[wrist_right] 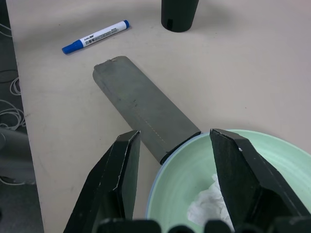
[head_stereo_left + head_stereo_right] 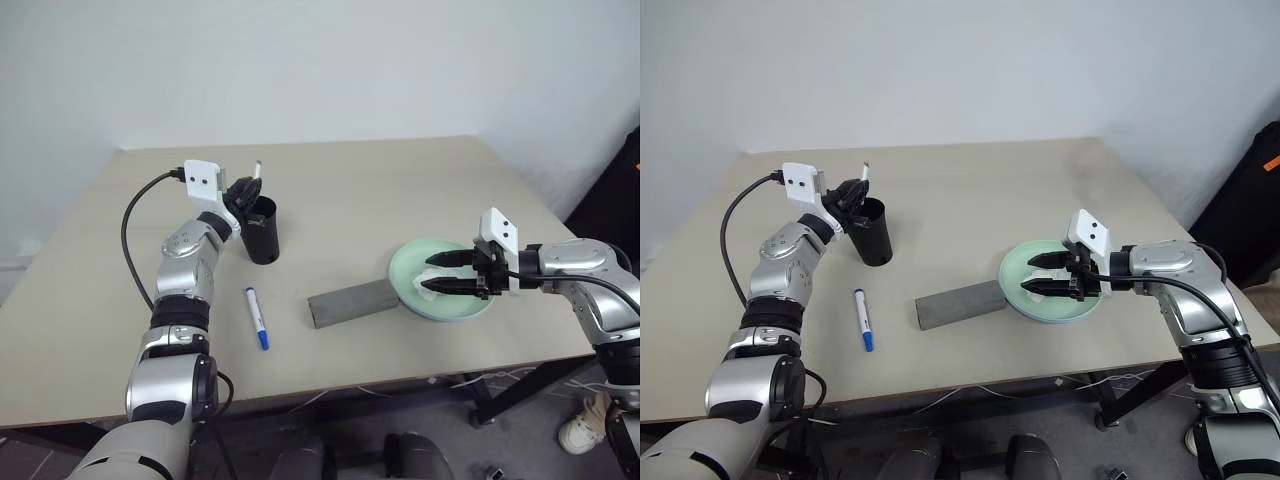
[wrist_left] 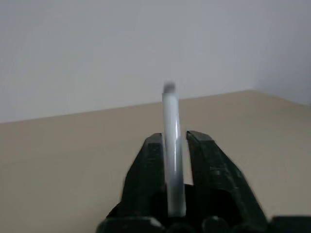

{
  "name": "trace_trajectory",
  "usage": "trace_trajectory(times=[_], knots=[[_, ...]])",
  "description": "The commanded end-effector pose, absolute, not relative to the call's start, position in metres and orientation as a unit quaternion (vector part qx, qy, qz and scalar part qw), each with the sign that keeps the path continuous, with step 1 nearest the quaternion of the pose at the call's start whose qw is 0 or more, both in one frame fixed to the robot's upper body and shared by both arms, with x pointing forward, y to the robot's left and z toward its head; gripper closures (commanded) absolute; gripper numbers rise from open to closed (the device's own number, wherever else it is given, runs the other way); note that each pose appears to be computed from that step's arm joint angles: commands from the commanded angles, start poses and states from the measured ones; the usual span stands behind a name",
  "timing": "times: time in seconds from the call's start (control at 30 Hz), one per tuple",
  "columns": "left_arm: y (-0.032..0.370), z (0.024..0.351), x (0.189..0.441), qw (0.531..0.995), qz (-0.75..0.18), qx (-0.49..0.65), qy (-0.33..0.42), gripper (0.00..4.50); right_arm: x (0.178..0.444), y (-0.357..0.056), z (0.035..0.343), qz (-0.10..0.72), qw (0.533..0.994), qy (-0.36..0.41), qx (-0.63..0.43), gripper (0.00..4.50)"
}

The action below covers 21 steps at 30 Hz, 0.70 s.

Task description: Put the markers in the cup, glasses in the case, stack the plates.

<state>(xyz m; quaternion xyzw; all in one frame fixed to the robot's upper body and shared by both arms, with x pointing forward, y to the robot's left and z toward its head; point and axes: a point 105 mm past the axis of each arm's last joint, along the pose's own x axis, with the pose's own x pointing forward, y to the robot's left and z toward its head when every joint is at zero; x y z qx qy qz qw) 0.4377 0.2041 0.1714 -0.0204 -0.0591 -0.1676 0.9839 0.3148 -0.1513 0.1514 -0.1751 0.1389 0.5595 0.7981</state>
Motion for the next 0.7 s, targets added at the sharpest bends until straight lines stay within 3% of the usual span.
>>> trace_trajectory(times=[0.03, 0.27, 0.53, 0.7], knots=[[0.199, 0.183, 0.436, 0.98, -0.18, -0.019, -0.079, 2.39, 0.317, -0.148, 0.168, 0.561, 0.798, 0.112, -0.19, 2.04], [0.199, 0.182, 0.435, 0.98, -0.181, -0.019, -0.075, 0.06, 0.318, -0.149, 0.168, 0.56, 0.798, 0.112, -0.191, 2.04], [0.201, 0.186, 0.434, 0.98, -0.182, -0.02, -0.077, 0.02, 0.318, -0.149, 0.168, 0.56, 0.799, 0.111, -0.191, 2.04], [0.21, 0.211, 0.419, 0.969, -0.227, -0.036, -0.089, 0.02, 0.316, -0.149, 0.167, 0.559, 0.8, 0.112, -0.189, 2.04]])
